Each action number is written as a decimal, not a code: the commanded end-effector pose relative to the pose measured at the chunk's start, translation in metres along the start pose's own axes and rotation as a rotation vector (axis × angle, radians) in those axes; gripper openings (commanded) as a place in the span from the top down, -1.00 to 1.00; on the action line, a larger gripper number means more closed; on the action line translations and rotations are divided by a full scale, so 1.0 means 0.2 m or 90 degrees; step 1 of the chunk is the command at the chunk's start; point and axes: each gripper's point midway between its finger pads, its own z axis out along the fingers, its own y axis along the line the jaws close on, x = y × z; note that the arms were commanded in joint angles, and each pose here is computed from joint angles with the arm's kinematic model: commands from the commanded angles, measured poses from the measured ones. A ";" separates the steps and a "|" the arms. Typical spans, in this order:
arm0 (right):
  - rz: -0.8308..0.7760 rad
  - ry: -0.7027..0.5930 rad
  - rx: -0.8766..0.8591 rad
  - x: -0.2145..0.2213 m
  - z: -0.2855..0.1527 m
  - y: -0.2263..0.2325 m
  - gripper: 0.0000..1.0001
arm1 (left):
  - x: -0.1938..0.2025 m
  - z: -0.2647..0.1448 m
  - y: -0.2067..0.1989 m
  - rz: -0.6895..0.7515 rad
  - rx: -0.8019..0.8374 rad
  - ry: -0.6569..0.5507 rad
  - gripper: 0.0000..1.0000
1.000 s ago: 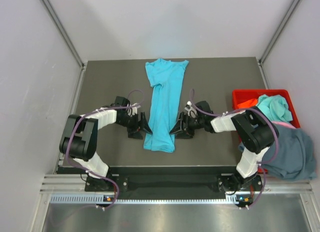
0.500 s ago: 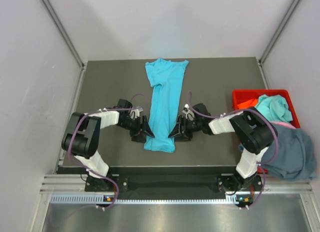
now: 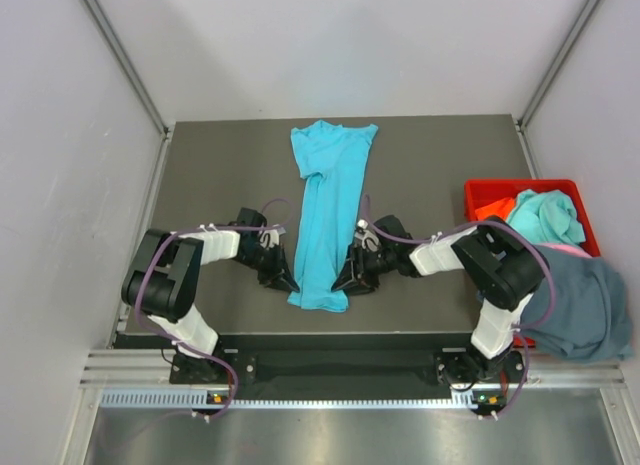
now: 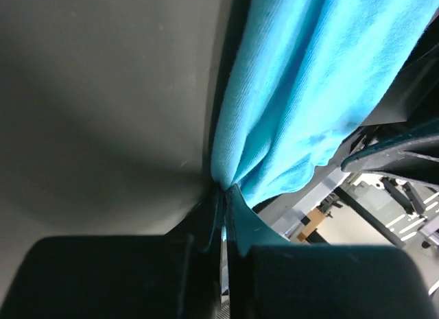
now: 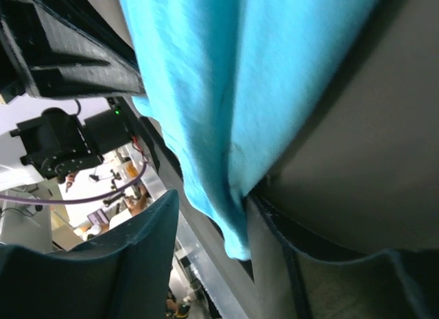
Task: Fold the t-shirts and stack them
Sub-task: Fold the tshirt
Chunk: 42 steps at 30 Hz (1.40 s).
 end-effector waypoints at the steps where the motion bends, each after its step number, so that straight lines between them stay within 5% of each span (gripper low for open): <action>1: 0.038 -0.003 0.142 0.08 -0.04 -0.30 0.11 | -0.02 -0.01 -0.01 0.029 -0.010 -0.021 1.00; 9: 0.026 0.008 0.170 0.09 -0.06 -0.34 0.35 | -0.05 -0.04 -0.09 0.046 0.019 -0.032 1.00; 14: 0.035 0.026 0.177 0.10 -0.05 -0.35 1.00 | -0.03 -0.06 -0.11 0.054 0.026 -0.035 1.00; 18: 0.014 0.020 0.155 0.05 -0.04 -0.29 1.00 | -0.05 -0.08 -0.16 0.065 0.044 -0.040 1.00; 31: -0.053 -0.173 0.107 -0.50 -0.42 -0.10 1.00 | -0.27 -0.20 -0.45 0.153 0.104 -0.059 1.00; 42: -0.092 -0.188 0.044 -0.68 -0.41 0.12 1.00 | -0.35 -0.20 -0.52 0.174 0.131 -0.065 1.00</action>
